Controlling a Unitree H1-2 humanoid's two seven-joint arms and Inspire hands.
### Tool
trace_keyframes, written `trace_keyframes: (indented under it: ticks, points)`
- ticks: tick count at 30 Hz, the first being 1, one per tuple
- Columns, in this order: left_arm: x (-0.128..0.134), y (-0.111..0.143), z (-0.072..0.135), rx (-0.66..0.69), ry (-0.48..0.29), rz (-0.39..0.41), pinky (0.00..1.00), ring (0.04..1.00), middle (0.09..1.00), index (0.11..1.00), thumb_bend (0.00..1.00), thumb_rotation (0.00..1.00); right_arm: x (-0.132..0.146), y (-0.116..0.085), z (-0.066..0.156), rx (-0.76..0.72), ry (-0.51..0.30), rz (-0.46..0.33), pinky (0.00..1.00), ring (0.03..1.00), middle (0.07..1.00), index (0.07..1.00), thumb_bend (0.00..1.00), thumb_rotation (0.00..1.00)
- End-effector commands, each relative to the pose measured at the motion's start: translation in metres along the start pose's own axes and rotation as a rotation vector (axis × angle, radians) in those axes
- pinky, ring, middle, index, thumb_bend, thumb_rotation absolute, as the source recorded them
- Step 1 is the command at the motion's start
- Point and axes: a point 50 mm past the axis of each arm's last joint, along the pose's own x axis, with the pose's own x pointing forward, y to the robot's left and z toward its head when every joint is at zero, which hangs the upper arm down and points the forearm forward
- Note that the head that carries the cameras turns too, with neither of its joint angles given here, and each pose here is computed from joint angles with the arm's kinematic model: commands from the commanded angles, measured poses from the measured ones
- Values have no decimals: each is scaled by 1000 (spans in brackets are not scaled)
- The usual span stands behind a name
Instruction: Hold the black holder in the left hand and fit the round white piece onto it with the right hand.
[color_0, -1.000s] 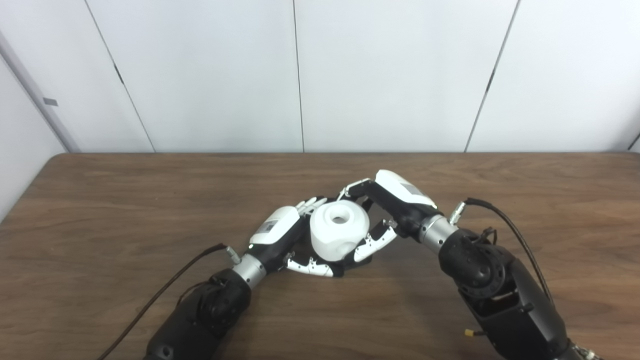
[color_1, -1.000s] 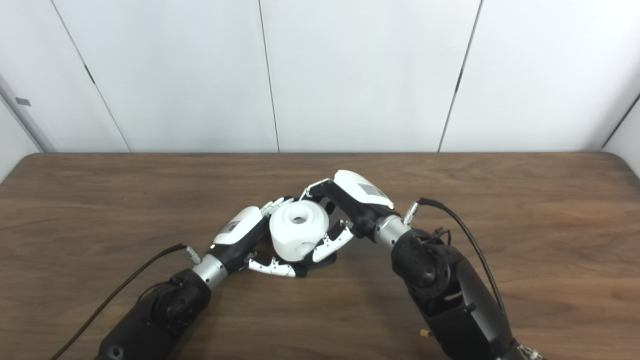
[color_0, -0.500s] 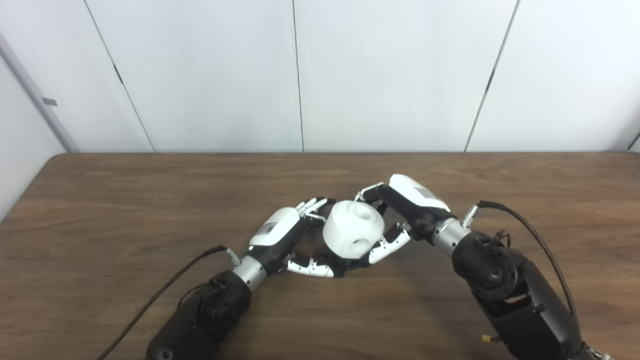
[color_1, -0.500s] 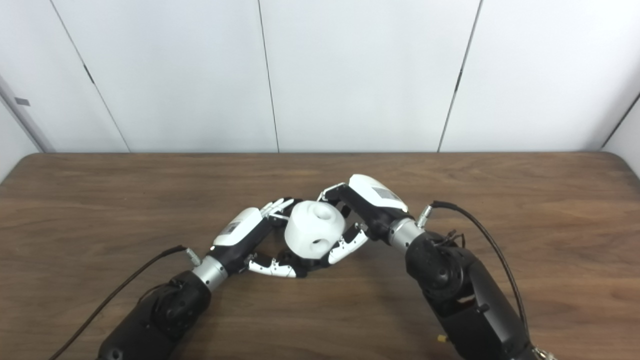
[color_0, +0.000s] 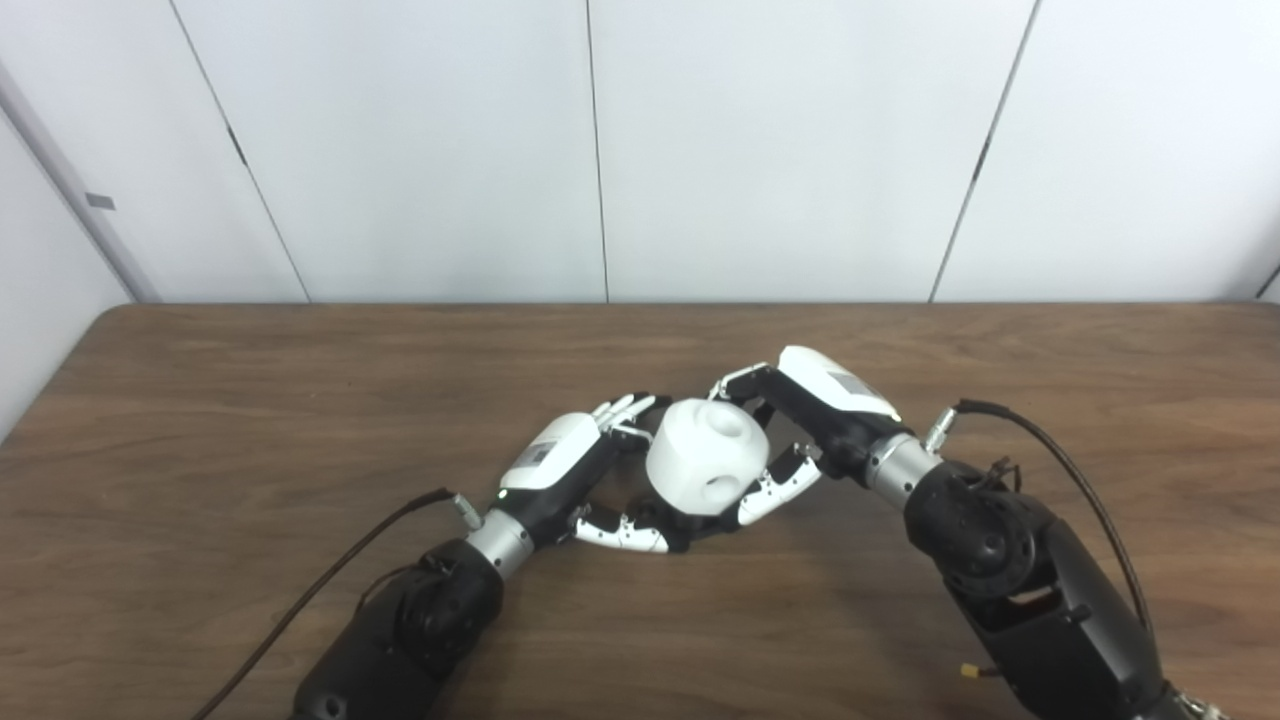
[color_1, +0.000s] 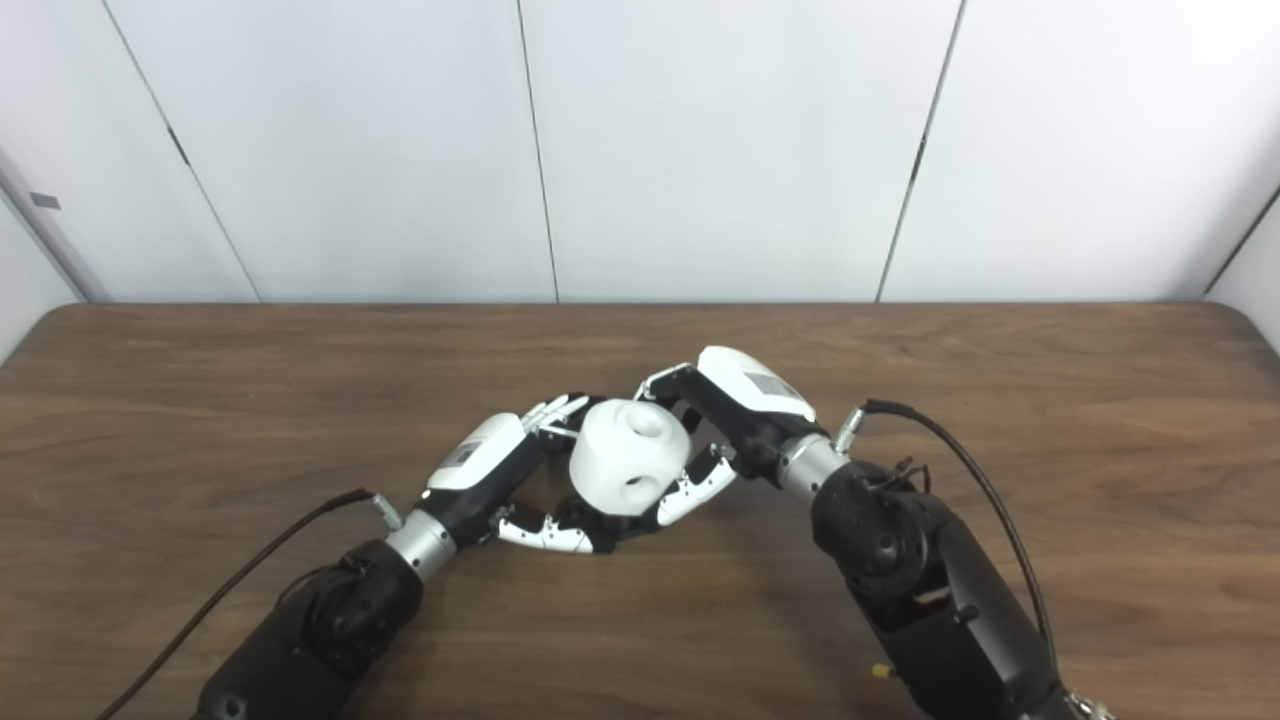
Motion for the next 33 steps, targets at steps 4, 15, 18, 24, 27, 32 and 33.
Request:
trace_keyframes:
  ticks: [4, 15, 18, 24, 27, 32, 33]
  points:
    - [-14, -48, -3, -25, 50, -166, 1000, 1000, 960, 483, 524, 60, 6, -22, 32, -50, -94, -43, 618, 738, 735, 479, 522, 137]
    - [-14, -47, -2, -19, 53, -170, 1000, 1000, 959, 482, 524, 60, 10, -26, 46, -120, -140, -36, 587, 718, 726, 479, 522, 137]
    - [-15, -47, -2, -21, 51, -167, 1000, 1000, 959, 482, 524, 59, 10, -25, 43, -114, -131, -30, 608, 727, 729, 479, 523, 136]
    - [-15, -46, -2, -22, 51, -165, 1000, 1000, 958, 483, 524, 58, 8, -22, 37, -123, -126, -20, 607, 723, 726, 479, 523, 136]
    - [-15, -45, -3, -26, 53, -164, 1000, 1000, 960, 483, 524, 58, 8, -22, 35, -127, -115, -16, 605, 723, 728, 479, 522, 137]
    - [-17, -42, -3, -21, 58, -167, 1000, 1000, 964, 483, 524, 60, 8, -22, 32, -131, -101, -10, 618, 737, 733, 479, 522, 137]
    - [-17, -42, -3, -20, 60, -167, 1000, 1000, 964, 483, 524, 60, 8, -23, 31, -134, -100, -9, 620, 738, 733, 479, 522, 137]
